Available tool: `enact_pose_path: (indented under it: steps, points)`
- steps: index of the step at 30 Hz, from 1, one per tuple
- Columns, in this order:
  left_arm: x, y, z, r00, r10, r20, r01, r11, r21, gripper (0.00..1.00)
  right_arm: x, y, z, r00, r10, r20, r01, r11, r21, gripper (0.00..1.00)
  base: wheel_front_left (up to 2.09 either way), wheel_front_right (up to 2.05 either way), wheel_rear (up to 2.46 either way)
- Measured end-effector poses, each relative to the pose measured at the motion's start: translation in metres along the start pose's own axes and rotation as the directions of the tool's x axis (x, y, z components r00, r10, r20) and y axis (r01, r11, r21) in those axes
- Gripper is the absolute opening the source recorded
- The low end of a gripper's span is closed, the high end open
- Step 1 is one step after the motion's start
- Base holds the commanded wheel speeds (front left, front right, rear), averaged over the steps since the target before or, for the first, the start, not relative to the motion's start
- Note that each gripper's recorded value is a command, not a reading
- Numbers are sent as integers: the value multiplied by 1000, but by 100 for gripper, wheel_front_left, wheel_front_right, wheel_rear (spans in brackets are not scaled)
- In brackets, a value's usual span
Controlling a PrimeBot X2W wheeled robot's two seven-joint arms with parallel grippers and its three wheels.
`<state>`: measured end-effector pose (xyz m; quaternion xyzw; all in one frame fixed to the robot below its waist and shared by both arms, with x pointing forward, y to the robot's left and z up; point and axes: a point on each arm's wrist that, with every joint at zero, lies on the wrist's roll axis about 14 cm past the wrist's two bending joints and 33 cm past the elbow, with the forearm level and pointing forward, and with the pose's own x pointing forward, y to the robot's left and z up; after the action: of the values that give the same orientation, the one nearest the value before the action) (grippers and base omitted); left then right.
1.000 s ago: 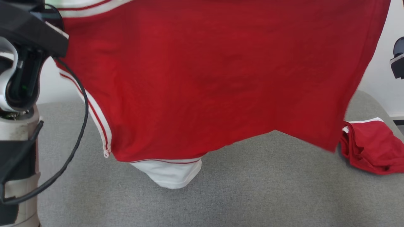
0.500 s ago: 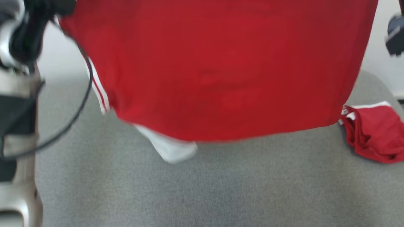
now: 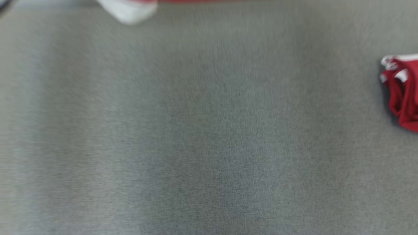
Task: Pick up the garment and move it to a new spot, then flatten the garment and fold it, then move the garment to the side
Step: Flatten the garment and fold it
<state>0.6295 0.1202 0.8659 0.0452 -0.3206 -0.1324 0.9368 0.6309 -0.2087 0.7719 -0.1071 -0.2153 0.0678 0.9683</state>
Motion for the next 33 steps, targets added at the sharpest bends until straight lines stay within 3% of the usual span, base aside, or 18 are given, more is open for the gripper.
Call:
enact_pose_path:
  steps: [4,8,14,18,25,33]
  points:
    - [15,3,-27,997,12,82,-12,1000,3,0,18,-10,-28,999,-35,26,36,999,-35,0,0,0,0]
    - [14,-7,-69,994,-2,106,8,998,-58,0,19,2,-102,995,-28,-91,25,999,-29,0,0,0,0]
    - [-45,-26,-197,998,8,-60,-20,977,-211,0,-13,27,-216,962,6,-272,-2,1000,14,0,0,0,0]
    - [-95,-43,-246,985,-20,-169,-34,950,-309,0,-42,44,-260,937,38,-348,-24,999,44,0,0,0,0]
    - [-174,-48,-260,956,-28,-293,-98,908,-407,0,-95,47,-270,917,50,-395,-14,996,92,0,0,0,0]
    - [-268,-38,-235,906,31,-423,-239,861,-449,0,-167,58,-244,901,94,-423,-28,987,160,0,0,0,0]
